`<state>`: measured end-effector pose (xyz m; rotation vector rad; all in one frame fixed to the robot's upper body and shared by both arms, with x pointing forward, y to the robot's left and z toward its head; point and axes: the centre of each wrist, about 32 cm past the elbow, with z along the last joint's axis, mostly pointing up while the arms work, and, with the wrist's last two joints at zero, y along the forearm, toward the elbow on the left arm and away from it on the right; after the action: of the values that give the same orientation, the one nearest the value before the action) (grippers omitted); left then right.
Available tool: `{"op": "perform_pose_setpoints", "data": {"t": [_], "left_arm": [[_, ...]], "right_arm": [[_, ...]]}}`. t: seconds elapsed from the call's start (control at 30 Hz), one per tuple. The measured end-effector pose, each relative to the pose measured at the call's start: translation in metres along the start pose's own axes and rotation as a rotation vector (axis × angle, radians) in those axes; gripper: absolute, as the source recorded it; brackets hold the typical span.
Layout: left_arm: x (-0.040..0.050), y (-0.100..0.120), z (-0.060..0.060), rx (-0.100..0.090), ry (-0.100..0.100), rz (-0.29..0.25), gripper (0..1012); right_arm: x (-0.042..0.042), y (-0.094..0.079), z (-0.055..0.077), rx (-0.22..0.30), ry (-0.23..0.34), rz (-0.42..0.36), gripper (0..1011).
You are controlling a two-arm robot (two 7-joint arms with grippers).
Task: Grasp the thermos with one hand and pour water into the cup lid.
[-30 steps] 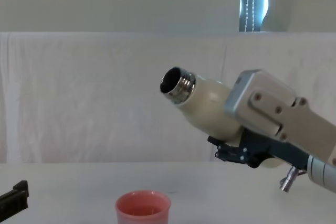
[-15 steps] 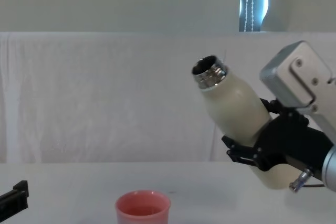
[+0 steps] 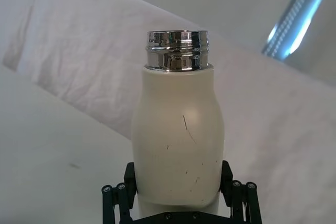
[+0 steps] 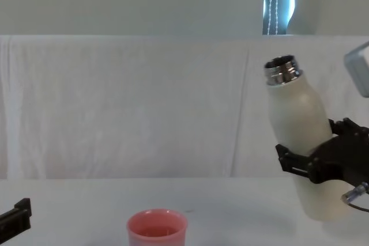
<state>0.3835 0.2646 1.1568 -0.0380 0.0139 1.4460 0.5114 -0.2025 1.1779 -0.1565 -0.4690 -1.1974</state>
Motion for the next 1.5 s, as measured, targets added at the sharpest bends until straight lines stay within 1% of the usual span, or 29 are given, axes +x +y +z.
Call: {"op": "perform_pose_setpoints", "data": {"t": [0.03,0.07,0.33,0.37,0.47,0.5,0.6,0.63,0.83,1.03,1.27,1.33,1.5], "left_arm": [[0.0,0.0,0.0,0.0,0.0,0.0,1001],[0.0,0.0,0.0,0.0,0.0,0.0,1001],[0.0,0.0,0.0,0.0,0.0,0.0,1001],[0.0,0.0,0.0,0.0,0.0,0.0,1001],[0.0,0.0,0.0,0.0,0.0,0.0,1001],[0.0,0.0,0.0,0.0,0.0,0.0,1001],[0.0,0.0,0.0,0.0,0.0,0.0,1001],[0.0,0.0,0.0,0.0,0.0,0.0,1001],[0.0,0.0,0.0,0.0,0.0,0.0,1001],[0.0,0.0,0.0,0.0,0.0,0.0,1001],[0.0,0.0,0.0,0.0,0.0,0.0,1001],[0.0,0.0,0.0,0.0,0.0,0.0,1001],[0.0,0.0,0.0,0.0,0.0,0.0,1001]], "right_arm": [[0.0008,0.0,0.0,-0.004,0.013,-0.005,951],[0.0021,-0.001,-0.001,-0.011,0.04,-0.015,951],[0.0067,-0.004,-0.005,-0.033,0.142,-0.055,951],[0.0074,-0.004,-0.006,-0.035,0.168,-0.067,951],[0.0088,-0.006,-0.008,-0.038,0.209,-0.085,951],[0.0092,-0.007,-0.009,-0.038,0.234,-0.095,951],[0.0098,-0.008,-0.011,-0.041,0.28,-0.113,951],[0.0098,-0.008,-0.011,-0.041,0.28,-0.113,951],[0.0103,-0.014,-0.014,-0.043,0.35,-0.128,951],[0.0091,-0.018,-0.015,-0.039,0.384,-0.127,951],[0.0017,-0.022,-0.017,-0.037,0.407,-0.122,951],[-0.0016,-0.023,-0.018,-0.034,0.411,-0.121,951],[-0.0045,-0.024,-0.02,-0.031,0.412,-0.12,951]]}}
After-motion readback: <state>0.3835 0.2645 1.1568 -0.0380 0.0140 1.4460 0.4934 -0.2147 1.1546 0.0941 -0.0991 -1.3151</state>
